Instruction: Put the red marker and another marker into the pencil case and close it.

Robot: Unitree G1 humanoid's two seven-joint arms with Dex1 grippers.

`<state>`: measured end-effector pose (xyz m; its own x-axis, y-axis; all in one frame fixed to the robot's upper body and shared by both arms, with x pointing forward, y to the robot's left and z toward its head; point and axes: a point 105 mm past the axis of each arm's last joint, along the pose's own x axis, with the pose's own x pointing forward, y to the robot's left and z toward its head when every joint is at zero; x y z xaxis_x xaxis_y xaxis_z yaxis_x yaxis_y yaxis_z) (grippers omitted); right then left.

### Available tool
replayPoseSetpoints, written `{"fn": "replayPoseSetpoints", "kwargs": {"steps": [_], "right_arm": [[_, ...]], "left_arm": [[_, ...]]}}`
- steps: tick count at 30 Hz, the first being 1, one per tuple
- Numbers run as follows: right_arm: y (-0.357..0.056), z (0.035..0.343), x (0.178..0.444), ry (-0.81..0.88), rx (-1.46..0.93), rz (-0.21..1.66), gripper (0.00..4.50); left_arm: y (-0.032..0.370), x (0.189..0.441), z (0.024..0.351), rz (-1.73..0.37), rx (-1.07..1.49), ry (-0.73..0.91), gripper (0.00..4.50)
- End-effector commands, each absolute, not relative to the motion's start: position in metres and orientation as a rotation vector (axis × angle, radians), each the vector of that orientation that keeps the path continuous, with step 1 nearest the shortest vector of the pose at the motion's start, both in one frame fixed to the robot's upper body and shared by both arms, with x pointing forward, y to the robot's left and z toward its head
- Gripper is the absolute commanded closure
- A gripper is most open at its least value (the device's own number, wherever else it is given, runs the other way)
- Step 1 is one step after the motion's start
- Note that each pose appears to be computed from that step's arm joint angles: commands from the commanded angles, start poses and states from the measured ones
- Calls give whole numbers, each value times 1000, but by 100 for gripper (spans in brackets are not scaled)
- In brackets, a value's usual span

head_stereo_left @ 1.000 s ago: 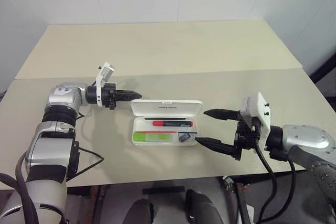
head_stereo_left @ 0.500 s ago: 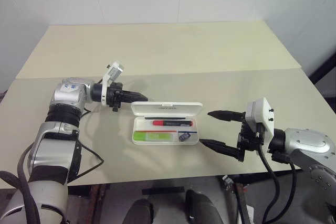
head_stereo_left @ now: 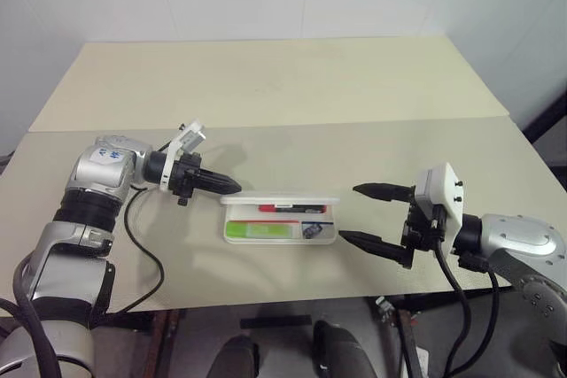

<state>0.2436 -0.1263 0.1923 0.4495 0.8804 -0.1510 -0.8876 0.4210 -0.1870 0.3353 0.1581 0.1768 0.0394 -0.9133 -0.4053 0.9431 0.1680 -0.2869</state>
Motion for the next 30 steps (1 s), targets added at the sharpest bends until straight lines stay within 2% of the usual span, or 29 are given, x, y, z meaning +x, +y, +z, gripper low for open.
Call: {"fn": "replayPoseSetpoints", "kwargs": {"steps": [1, 10, 16, 30], "right_arm": [[-125, 200, 241, -18, -272, 1115, 0], [-122, 186, 239, -12, -272, 1155, 0], [-124, 165, 247, 10, -289, 1180, 0], [-116, 168, 251, -46, -273, 1157, 0]], "left_arm": [[153, 317, 184, -1565, 49, 578, 445], [146, 306, 172, -1603, 123, 667, 445], [146, 296, 154, -1597, 171, 785, 445], [151, 296, 125, -1523, 268, 957, 445]]}}
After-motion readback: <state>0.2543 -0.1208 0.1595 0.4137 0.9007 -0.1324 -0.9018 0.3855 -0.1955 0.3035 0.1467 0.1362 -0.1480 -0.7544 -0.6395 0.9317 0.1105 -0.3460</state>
